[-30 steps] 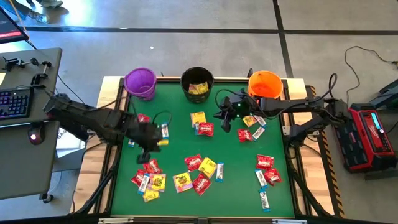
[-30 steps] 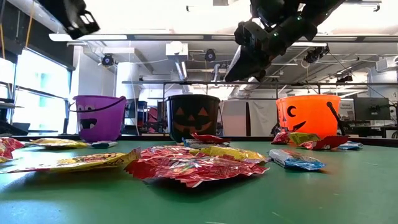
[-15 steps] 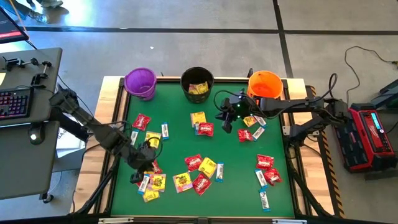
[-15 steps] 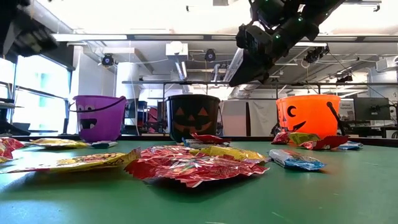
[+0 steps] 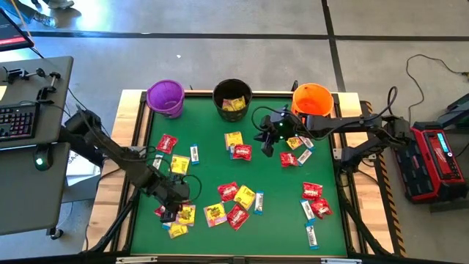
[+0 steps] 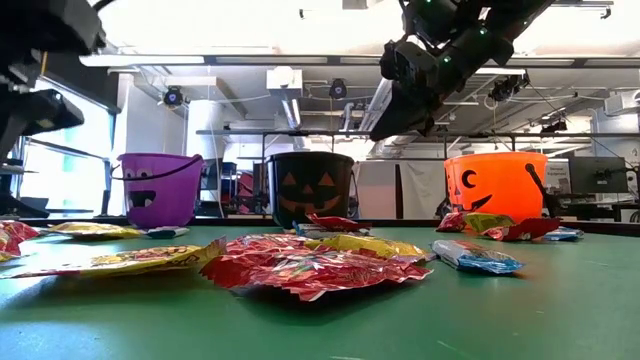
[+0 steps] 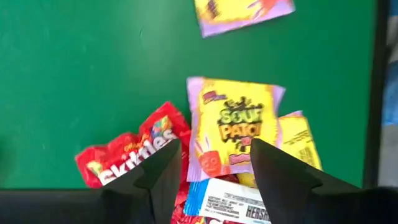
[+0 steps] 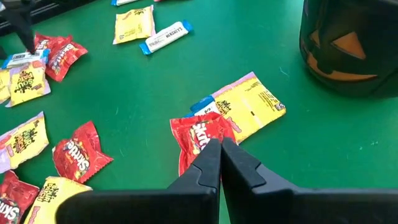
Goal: Sort candy by brand, put in halloween buckets
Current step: Put the yellow candy pack into the black bucket
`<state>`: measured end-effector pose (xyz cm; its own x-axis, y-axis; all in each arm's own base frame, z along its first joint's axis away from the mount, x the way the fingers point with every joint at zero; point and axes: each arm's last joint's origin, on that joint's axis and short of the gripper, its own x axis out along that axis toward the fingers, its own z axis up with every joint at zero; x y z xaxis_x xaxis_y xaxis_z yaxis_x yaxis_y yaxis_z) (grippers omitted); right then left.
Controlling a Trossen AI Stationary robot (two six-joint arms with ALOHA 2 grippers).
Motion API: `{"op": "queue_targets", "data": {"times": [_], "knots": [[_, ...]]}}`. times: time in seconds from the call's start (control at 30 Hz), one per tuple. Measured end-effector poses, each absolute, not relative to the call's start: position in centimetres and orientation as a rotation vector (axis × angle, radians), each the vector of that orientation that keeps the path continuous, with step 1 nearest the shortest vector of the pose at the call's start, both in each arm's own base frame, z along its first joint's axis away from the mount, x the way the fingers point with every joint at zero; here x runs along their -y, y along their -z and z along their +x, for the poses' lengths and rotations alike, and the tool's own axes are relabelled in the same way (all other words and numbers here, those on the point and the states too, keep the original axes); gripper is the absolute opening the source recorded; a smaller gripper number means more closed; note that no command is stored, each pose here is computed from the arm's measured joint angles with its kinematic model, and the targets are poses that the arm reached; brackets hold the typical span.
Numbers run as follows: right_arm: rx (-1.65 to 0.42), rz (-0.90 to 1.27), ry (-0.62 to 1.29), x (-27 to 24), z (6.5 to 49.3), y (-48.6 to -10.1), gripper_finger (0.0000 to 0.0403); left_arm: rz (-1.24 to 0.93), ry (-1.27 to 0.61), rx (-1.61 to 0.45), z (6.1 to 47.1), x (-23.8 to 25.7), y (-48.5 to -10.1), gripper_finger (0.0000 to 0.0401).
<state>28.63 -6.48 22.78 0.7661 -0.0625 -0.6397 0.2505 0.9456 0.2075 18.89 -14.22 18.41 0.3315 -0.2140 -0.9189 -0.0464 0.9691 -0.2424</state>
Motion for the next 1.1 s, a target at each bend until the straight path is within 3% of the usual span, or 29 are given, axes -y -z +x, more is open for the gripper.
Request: {"op": "queue_targets", "data": {"times": [0.4, 0.83, 0.97, 1.1], "knots": [[-0.699, 0.266, 0.163, 6.4, 28.5, -22.6, 0.0000, -0.284, 0.174, -1.251, 19.5, 16.1, -16.9, 0.0207], [-0.713, 0.246, 0.153, 6.4, 28.4, -22.6, 0.0000, -0.241, 0.098, -1.368, 18.8, 16.7, -14.9, 0.0206], [-0.712, 0.241, 0.164, 6.5, 28.4, -22.6, 0.0000, -0.243, 0.092, -1.427, 18.7, 16.6, -14.4, 0.0190], [-0.712, 0.240, 0.165, 6.5, 28.4, -22.6, 0.0000, -0.246, 0.103, -1.477, 18.4, 16.5, -14.4, 0.0145]]}}
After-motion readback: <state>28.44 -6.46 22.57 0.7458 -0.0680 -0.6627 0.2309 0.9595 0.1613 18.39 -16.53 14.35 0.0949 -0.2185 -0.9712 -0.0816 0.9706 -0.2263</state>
